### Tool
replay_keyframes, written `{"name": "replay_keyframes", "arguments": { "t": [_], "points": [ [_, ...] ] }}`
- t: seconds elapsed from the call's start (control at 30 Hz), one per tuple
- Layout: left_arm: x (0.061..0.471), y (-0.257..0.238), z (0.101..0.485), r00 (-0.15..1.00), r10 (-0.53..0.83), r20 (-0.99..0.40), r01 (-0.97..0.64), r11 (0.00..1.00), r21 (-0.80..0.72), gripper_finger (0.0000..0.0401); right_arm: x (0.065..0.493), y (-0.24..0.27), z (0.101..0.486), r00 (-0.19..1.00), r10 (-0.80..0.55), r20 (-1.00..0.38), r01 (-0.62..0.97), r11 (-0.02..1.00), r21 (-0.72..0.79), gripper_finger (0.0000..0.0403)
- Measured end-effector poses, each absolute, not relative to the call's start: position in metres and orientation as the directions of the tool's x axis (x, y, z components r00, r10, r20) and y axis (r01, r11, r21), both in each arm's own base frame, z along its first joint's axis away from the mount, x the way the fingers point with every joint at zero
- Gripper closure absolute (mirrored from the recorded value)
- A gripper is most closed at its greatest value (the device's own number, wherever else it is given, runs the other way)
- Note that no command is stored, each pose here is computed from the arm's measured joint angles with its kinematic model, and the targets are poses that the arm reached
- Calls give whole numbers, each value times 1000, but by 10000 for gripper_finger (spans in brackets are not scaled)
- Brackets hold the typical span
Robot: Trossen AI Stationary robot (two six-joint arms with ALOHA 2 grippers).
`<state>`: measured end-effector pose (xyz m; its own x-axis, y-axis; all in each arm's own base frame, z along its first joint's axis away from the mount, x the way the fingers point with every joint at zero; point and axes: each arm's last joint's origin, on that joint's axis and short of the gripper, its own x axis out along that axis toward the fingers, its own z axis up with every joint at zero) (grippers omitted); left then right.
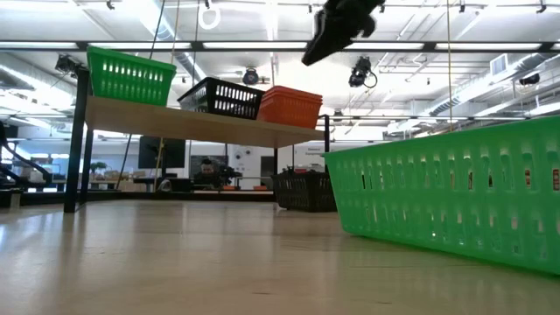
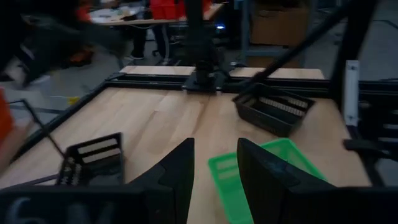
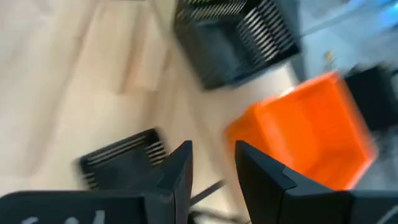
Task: Stack baskets on shelf by color
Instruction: Stack the top black basket on the black basket on the shelf
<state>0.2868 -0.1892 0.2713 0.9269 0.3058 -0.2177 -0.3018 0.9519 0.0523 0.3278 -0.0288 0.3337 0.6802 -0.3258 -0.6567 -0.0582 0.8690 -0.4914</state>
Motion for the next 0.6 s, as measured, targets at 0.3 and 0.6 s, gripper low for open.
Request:
{"name": "replay_keyframes", "arguments": {
  "t": [0.3,0.6],
  "points": [
    [301,-174,282,930,313,-193,-300,949,93,273,319,-15,312,551,-226,-803,107,974,-201,277],
    [290,-179,323,954,262,-142,-242,959,145,273,324,-13,261,601,-170,-781,268,963,-4,277]
  ]
}}
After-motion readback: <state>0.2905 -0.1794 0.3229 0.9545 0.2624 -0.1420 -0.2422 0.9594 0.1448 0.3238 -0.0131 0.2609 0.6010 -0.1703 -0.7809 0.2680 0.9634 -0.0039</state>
